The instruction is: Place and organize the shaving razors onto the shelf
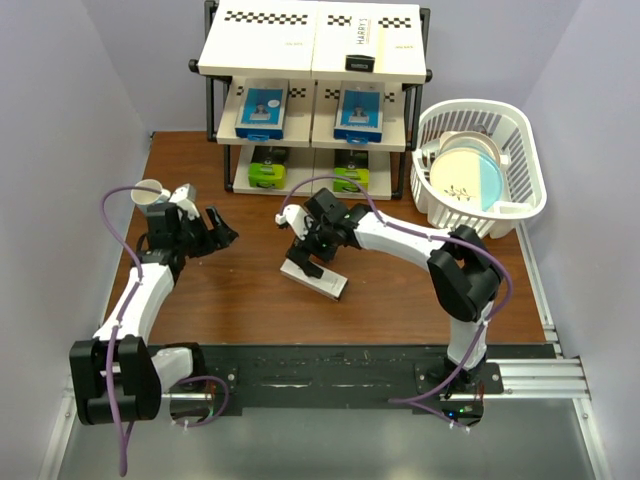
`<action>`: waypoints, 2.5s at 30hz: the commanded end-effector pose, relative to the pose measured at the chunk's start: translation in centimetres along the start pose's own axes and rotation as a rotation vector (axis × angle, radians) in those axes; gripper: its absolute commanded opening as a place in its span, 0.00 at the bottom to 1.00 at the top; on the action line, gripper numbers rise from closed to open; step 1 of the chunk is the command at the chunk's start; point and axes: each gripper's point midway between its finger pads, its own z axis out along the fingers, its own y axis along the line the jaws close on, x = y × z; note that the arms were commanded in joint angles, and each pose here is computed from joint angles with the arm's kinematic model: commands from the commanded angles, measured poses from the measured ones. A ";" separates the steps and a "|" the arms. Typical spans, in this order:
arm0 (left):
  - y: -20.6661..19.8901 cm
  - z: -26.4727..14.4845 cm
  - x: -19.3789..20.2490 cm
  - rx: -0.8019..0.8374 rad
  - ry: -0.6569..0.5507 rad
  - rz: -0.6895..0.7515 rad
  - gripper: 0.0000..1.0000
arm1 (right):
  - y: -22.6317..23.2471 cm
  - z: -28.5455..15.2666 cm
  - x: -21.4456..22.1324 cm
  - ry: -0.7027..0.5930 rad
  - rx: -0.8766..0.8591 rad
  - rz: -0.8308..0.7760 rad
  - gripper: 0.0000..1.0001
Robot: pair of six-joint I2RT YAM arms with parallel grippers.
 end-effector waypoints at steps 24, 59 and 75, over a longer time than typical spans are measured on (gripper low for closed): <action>-2.4 -1.4 -0.8 0.174 -0.085 0.147 0.77 | 4.8 2.0 -1.4 -0.004 -0.277 0.040 0.52; -3.9 -1.3 -0.3 0.293 -0.089 0.203 0.75 | 0.8 -6.2 3.2 -0.163 0.164 -0.028 0.98; -3.5 -2.9 2.3 0.296 -0.100 0.214 0.76 | 2.1 -1.4 1.2 -0.136 0.117 0.042 0.99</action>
